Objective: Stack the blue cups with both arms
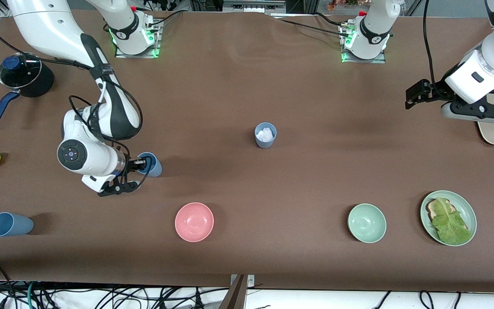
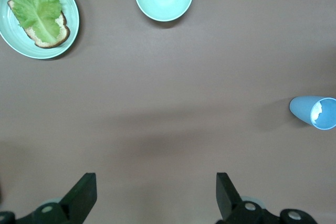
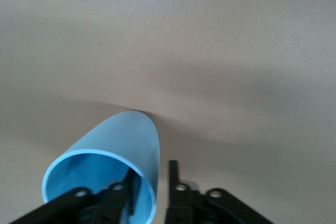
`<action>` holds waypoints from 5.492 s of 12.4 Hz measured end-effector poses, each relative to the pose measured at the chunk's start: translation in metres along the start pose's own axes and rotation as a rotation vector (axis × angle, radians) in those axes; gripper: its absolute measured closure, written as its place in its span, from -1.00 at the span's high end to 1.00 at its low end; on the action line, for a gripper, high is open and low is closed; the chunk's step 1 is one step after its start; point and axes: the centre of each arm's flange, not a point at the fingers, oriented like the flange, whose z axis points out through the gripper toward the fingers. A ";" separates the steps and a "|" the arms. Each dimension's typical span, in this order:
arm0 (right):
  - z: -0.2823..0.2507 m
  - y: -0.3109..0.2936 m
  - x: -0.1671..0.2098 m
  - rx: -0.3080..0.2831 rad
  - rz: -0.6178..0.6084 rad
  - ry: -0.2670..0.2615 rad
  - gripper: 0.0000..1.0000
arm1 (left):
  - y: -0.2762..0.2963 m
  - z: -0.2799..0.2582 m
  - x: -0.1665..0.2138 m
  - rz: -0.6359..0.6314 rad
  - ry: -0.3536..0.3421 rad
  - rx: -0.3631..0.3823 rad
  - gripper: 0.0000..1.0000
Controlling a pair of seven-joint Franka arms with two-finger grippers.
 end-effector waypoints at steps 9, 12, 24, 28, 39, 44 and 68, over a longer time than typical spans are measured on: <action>-0.024 -0.048 -0.007 0.018 0.012 -0.025 -0.90 | 0.004 0.000 -0.001 0.008 -0.002 0.001 1.00; -0.060 -0.130 -0.019 0.061 0.068 0.005 -0.90 | 0.004 0.000 -0.001 0.008 -0.005 0.001 1.00; -0.127 -0.454 -0.145 0.091 0.248 0.007 -0.90 | 0.003 0.000 -0.002 0.008 -0.010 0.001 1.00; -0.117 -0.460 -0.141 0.071 0.265 0.018 -0.90 | 0.002 0.000 -0.002 0.006 -0.013 0.001 1.00; -0.075 -0.455 -0.111 0.033 0.262 0.065 -0.90 | 0.002 0.001 -0.002 0.006 -0.015 0.001 1.00; -0.075 -0.451 -0.100 0.060 0.272 0.102 -0.90 | 0.002 0.001 -0.002 0.006 -0.016 0.001 1.00; -0.082 -0.440 -0.082 0.033 0.251 0.166 0.55 | 0.002 0.002 -0.003 0.006 -0.025 0.001 1.00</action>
